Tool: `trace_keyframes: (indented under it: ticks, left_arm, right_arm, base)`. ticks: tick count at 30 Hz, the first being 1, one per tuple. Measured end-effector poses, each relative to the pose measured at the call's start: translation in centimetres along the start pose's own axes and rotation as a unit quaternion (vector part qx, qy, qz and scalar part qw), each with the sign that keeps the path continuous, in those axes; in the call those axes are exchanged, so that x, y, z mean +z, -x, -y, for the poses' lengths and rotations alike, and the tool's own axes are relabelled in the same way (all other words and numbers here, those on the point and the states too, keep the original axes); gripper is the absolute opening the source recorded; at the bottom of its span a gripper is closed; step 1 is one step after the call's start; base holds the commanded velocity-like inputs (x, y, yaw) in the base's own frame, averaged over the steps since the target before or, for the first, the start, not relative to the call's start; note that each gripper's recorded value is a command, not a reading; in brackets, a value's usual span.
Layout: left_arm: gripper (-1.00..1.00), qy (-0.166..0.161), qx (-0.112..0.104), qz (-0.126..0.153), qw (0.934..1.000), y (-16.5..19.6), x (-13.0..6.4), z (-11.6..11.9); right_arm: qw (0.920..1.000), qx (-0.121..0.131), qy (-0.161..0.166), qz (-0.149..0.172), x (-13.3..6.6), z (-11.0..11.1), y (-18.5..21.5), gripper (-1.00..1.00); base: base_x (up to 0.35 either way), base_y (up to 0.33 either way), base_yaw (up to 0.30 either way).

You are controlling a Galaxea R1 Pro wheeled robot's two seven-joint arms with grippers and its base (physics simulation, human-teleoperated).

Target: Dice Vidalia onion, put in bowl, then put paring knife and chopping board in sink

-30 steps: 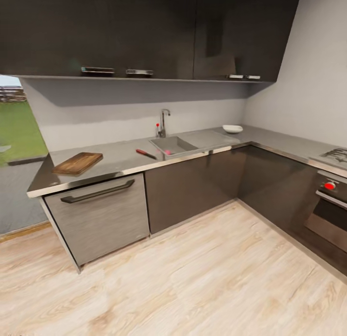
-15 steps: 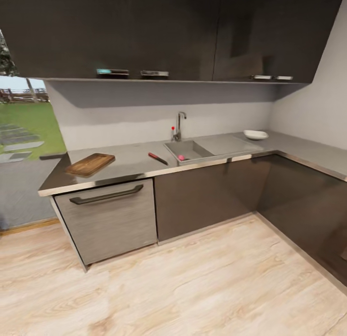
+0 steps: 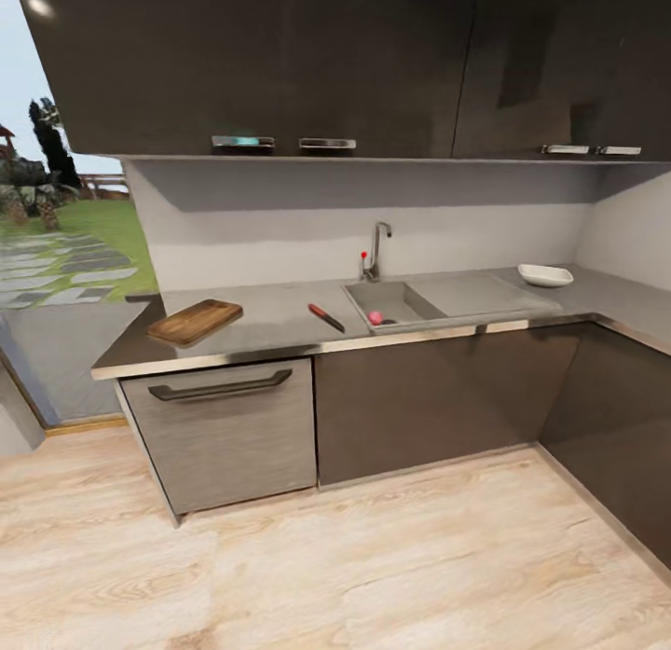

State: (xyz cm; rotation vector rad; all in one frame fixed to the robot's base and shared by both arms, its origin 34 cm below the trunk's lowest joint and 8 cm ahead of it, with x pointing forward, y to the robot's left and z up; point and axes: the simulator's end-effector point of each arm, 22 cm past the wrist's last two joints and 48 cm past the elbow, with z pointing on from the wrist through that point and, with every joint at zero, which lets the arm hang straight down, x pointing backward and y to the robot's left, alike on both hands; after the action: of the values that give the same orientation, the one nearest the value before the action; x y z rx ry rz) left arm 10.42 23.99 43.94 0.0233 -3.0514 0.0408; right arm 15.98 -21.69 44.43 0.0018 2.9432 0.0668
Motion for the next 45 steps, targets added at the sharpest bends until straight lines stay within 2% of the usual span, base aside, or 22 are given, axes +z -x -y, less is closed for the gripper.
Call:
trace_keyframes:
  ticks: [8,15,31,37,40,45]
  left_arm:
    - [1.0,0.0,0.0,0.002,1.0,0.1,0.0,-0.1]
    - [1.0,0.001,0.0,0.004,1.0,0.3,0.0,-0.1]
    - [1.0,0.001,-0.001,0.007,1.0,0.5,0.0,-0.1]
    - [1.0,0.001,-0.001,0.008,1.0,0.6,0.0,-0.1]
    - [1.0,0.001,-0.001,0.021,0.9998,1.6,0.0,-0.1]
    - [1.0,0.001,0.0,0.046,0.9989,3.2,-0.1,-0.1]
  right_arm:
    - [1.0,0.0,0.0,0.002,0.0,0.0,0.1,1.0]
    - [1.0,0.0,0.0,0.003,0.0,0.0,0.3,1.0]
    - [1.0,-0.001,-0.001,0.006,0.1,0.1,0.5,1.0]
    - [1.0,-0.001,0.0,0.006,0.1,0.1,0.5,1.0]
    - [1.0,-0.001,0.0,0.007,0.1,0.2,0.5,1.0]
    - [0.9998,-0.005,-0.016,0.007,0.0,2.6,0.6,1.0]
  base:
    - [0.243,-0.222,0.259]
    - [0.269,-0.052,0.259]
    - [0.281,0.152,0.259]
    - [0.104,0.068,0.233]
    - [0.019,0.013,0.073]
    - [0.004,0.002,0.014]
